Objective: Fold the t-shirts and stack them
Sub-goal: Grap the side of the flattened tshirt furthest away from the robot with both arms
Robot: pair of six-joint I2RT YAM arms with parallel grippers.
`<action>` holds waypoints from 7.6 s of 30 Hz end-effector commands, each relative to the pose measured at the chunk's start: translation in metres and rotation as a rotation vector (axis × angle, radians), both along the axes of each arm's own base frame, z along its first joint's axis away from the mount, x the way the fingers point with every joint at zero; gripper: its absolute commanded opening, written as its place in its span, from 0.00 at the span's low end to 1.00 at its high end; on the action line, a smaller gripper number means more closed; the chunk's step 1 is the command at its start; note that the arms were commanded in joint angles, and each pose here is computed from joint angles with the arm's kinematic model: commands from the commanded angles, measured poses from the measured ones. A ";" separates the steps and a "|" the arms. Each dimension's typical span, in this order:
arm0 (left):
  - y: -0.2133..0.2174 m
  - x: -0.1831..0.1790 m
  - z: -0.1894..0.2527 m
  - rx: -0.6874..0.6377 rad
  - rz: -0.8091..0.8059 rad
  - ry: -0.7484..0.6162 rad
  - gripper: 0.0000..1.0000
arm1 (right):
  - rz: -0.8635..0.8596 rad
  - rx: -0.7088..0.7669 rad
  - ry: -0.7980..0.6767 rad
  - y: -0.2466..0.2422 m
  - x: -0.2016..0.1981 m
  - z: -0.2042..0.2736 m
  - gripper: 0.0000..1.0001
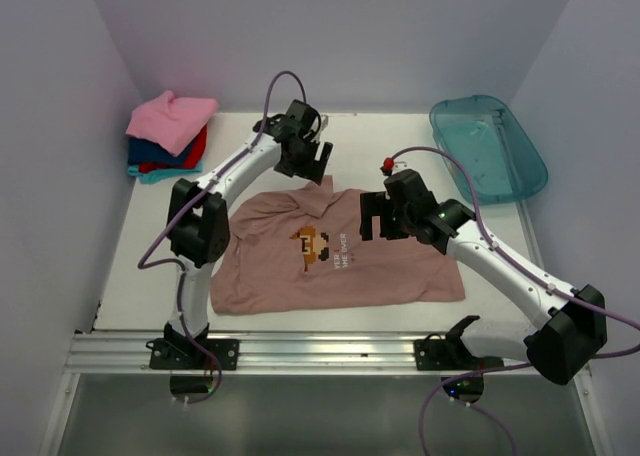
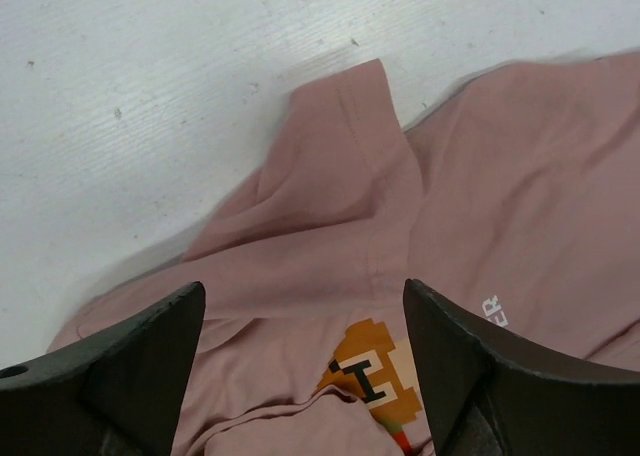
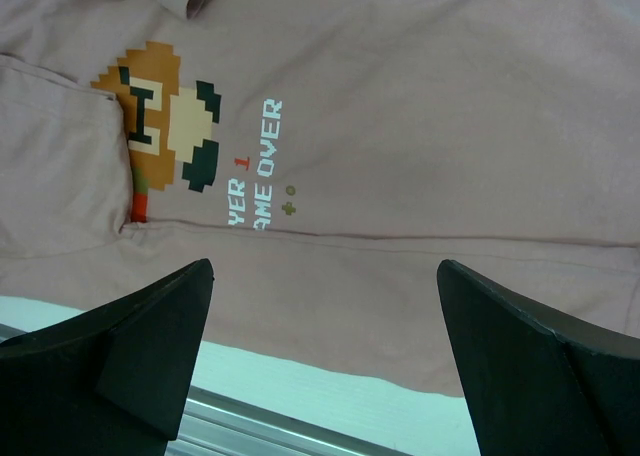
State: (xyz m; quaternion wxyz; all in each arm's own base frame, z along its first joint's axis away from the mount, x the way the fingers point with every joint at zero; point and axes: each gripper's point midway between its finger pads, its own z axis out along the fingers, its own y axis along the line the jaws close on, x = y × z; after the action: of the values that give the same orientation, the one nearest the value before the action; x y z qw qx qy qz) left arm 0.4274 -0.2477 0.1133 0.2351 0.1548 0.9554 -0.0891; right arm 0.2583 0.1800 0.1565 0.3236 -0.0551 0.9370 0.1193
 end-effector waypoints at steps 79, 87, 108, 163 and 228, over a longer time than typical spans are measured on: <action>-0.031 0.027 -0.020 0.123 -0.189 -0.215 0.68 | -0.027 -0.030 -0.006 -0.003 0.008 -0.003 0.99; -0.024 0.030 -0.030 0.162 -0.162 -0.201 0.45 | -0.030 -0.034 -0.007 -0.005 0.006 -0.004 0.99; 0.067 0.099 0.042 0.257 0.323 -0.449 0.00 | -0.033 -0.035 -0.003 -0.005 0.006 -0.006 0.99; 0.161 0.190 -0.038 -0.235 0.708 -0.274 0.58 | -0.061 -0.074 0.032 -0.017 -0.003 -0.013 0.99; 0.078 0.176 -0.020 -0.015 0.282 -0.461 0.55 | -0.044 -0.080 0.084 -0.007 0.000 -0.029 0.99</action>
State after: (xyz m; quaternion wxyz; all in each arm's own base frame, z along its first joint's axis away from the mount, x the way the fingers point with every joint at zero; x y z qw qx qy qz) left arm 0.5871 -0.1696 0.0301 0.3884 0.0371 0.9204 -0.0256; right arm 0.2555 0.1703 0.1216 0.2768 -0.0433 0.9574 0.0702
